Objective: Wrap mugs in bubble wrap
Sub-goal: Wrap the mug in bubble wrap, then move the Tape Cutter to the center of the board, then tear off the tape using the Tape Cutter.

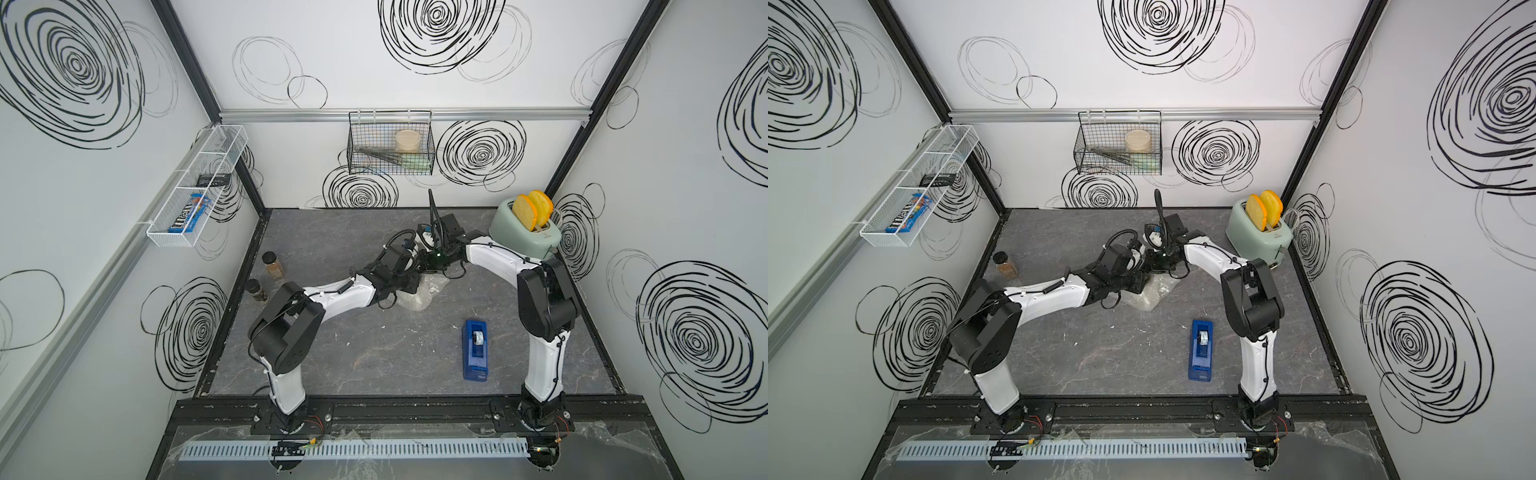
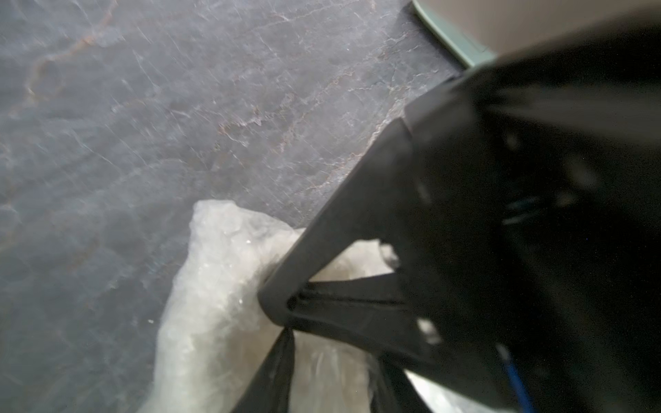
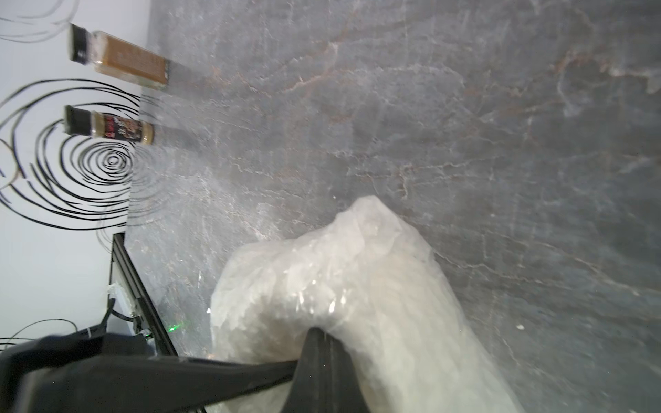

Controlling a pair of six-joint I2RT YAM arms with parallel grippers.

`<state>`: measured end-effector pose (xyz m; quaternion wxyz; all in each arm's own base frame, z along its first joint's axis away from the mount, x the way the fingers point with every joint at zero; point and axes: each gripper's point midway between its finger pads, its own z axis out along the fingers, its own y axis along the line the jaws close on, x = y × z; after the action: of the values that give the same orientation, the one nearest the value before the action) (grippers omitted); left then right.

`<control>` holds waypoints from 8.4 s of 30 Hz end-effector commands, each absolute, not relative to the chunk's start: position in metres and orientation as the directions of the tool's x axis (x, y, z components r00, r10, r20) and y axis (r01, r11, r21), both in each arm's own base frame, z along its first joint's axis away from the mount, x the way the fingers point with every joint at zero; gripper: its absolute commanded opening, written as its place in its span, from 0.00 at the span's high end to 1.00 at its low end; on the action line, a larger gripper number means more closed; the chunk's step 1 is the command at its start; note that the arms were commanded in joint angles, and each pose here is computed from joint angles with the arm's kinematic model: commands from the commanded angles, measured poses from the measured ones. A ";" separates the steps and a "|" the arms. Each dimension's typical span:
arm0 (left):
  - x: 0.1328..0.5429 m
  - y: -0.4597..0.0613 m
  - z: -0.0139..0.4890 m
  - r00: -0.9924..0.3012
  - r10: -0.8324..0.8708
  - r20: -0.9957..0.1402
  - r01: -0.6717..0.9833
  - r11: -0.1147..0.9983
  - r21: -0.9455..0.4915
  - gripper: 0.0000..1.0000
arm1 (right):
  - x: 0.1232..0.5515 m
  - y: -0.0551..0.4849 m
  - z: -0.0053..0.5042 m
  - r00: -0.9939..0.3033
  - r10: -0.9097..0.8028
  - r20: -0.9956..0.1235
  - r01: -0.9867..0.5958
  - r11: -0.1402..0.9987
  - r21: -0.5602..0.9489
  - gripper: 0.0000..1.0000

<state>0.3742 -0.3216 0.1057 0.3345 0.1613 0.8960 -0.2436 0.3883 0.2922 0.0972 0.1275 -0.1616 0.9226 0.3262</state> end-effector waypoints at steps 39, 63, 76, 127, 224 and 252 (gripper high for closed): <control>0.375 -0.314 0.089 -0.841 0.062 -0.538 0.358 0.810 -0.465 1.00 | 0.378 0.291 0.090 -0.924 -0.261 -0.280 -0.374 0.773 0.513 1.00; 0.379 -0.325 0.082 -0.837 0.051 -0.545 0.363 0.796 -0.484 1.00 | 0.371 0.292 0.081 -0.940 -0.222 -0.257 -0.333 0.756 0.564 1.00; 0.381 -0.320 0.134 -0.796 0.011 -0.605 0.383 0.783 -0.490 0.73 | 0.372 0.283 0.056 -0.933 -0.277 -0.231 -0.352 0.838 0.416 1.00; 0.398 -0.304 0.076 -0.836 0.051 -0.547 0.316 0.859 -0.402 1.00 | 0.250 0.147 0.186 -0.822 0.065 -0.566 -0.100 0.961 0.256 0.03; 0.405 -0.312 0.060 -0.853 0.098 -0.512 0.350 0.835 -0.425 1.00 | 0.267 0.086 0.162 -0.692 0.470 -0.548 -0.005 0.755 0.655 0.03; 0.403 -0.309 0.066 -0.848 0.095 -0.522 0.353 0.835 -0.422 1.00 | 0.259 0.065 0.109 -0.525 0.835 -0.166 0.151 0.283 0.947 0.20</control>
<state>0.4095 -0.3215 0.0871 0.2681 0.1249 0.9118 -0.2848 0.2533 0.0660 0.0980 0.3328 0.3445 0.7398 0.4725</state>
